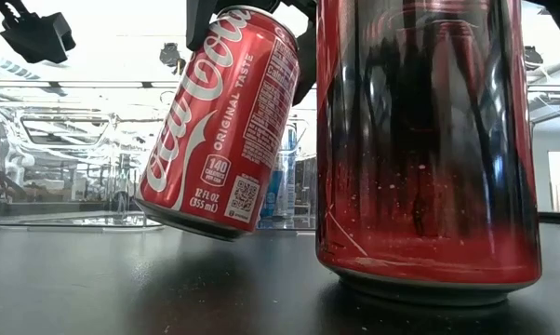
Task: Sort soda cans
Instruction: Put the red soda can into the left transparent bin
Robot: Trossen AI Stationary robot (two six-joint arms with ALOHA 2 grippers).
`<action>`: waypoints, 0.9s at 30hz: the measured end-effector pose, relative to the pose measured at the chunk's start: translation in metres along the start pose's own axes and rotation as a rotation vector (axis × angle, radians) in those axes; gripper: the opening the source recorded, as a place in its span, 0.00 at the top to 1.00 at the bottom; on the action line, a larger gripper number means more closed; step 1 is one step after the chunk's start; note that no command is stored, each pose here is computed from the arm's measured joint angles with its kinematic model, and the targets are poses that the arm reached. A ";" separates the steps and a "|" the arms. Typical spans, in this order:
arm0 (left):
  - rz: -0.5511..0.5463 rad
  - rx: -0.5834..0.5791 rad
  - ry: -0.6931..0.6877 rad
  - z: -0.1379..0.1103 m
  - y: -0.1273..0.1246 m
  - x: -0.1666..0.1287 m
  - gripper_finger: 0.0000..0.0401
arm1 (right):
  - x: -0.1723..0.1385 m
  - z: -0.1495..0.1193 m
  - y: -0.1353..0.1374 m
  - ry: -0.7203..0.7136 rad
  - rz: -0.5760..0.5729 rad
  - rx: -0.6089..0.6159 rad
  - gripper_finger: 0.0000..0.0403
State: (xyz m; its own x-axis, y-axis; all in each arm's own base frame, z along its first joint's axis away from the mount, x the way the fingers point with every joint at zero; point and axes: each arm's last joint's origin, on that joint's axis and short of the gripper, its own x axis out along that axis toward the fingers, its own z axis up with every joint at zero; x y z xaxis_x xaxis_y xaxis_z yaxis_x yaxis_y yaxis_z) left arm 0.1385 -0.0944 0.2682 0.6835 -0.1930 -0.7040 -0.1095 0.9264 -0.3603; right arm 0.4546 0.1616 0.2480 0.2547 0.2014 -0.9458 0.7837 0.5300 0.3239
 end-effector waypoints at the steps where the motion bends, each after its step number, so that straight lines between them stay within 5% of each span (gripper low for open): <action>1: 0.000 0.000 0.000 0.000 0.000 0.000 0.21 | 0.000 0.000 0.000 0.000 0.000 0.000 0.21; 27: 0.000 0.000 0.000 0.000 0.000 0.000 0.21 | 0.000 0.000 0.000 0.004 0.002 0.018 0.21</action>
State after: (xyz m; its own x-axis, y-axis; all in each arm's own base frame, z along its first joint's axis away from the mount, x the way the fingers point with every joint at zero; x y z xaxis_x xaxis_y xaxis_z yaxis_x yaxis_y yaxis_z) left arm 0.1385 -0.0944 0.2682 0.6835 -0.1930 -0.7040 -0.1095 0.9264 -0.3603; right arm 0.4545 0.1619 0.2483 0.2542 0.2056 -0.9450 0.7934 0.5145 0.3253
